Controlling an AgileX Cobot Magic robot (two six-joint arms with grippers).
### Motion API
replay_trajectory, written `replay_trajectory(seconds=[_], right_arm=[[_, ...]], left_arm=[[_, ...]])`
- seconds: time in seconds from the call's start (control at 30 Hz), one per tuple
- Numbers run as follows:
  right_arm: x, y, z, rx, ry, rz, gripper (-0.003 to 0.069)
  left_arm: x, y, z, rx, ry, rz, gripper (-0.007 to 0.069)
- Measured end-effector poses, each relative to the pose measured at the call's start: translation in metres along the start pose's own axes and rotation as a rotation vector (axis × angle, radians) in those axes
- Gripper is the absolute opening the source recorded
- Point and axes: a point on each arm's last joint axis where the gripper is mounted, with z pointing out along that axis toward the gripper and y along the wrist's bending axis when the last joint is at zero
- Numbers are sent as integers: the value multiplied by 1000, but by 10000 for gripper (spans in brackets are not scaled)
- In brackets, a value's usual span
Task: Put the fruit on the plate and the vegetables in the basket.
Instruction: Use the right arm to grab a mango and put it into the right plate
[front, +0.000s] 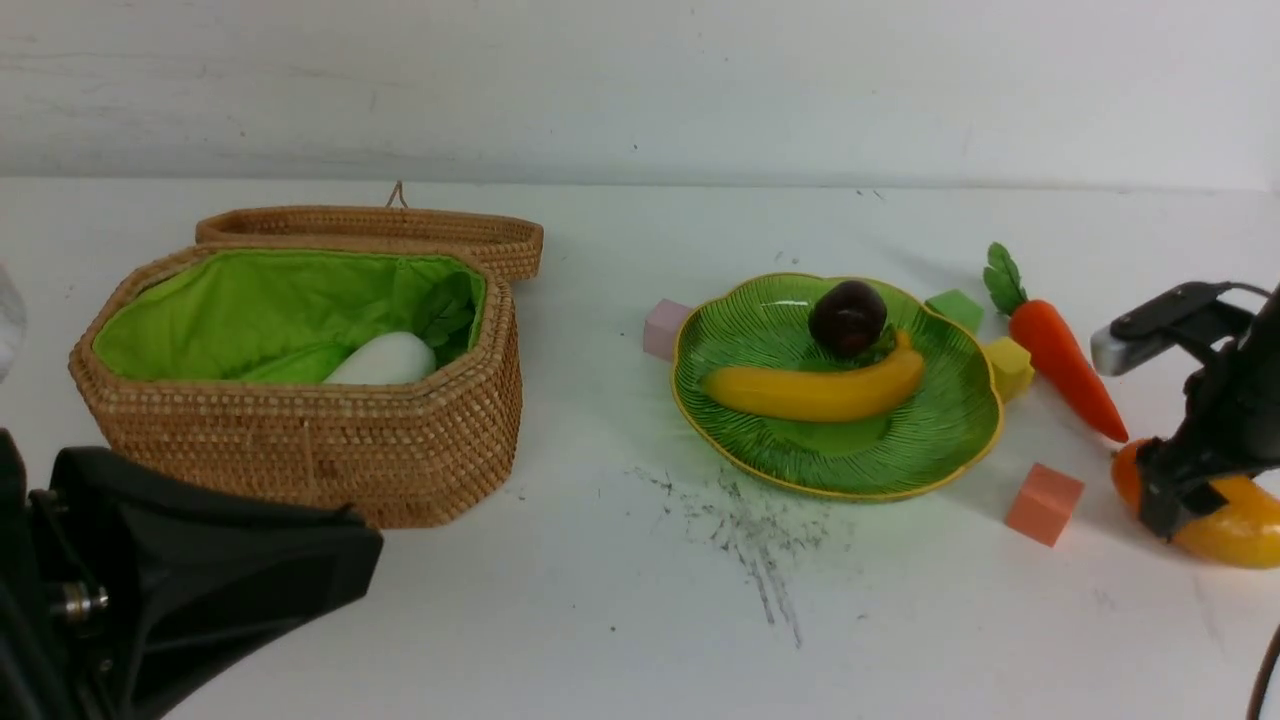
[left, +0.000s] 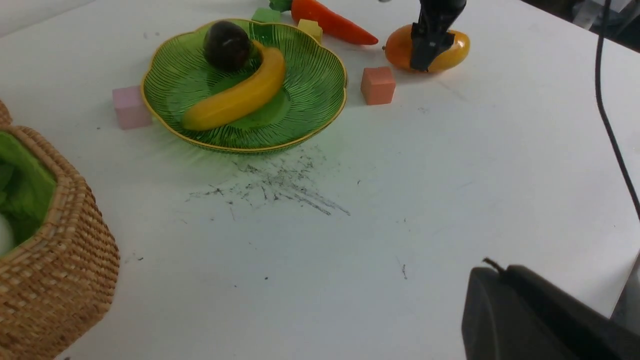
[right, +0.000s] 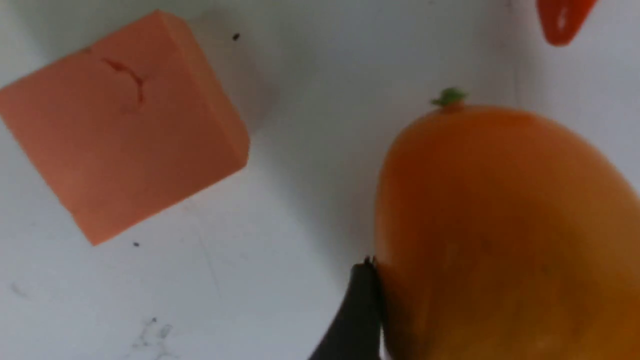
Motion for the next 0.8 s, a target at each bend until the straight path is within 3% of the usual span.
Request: replay_trajectory(seconds=[0.23, 0.4, 0.5, 0.67, 0.8], right_arm=[[0, 2, 13, -53, 15, 42, 579], [-4, 7, 3, -105, 9, 211, 579], [-17, 13, -30, -133, -43, 332, 579], [-63, 58, -102, -210, -330, 336, 579], [-96, 99, -114, -249, -510, 283, 579]], left_arm=[[0, 0, 0, 3, 0, -3, -13], [0, 0, 0, 4, 0, -5, -13], [-1, 0, 0, 3, -8, -5, -13], [-9, 1, 0, -6, -95, -2, -13], [-12, 1, -1, -11, -136, -2, -12]])
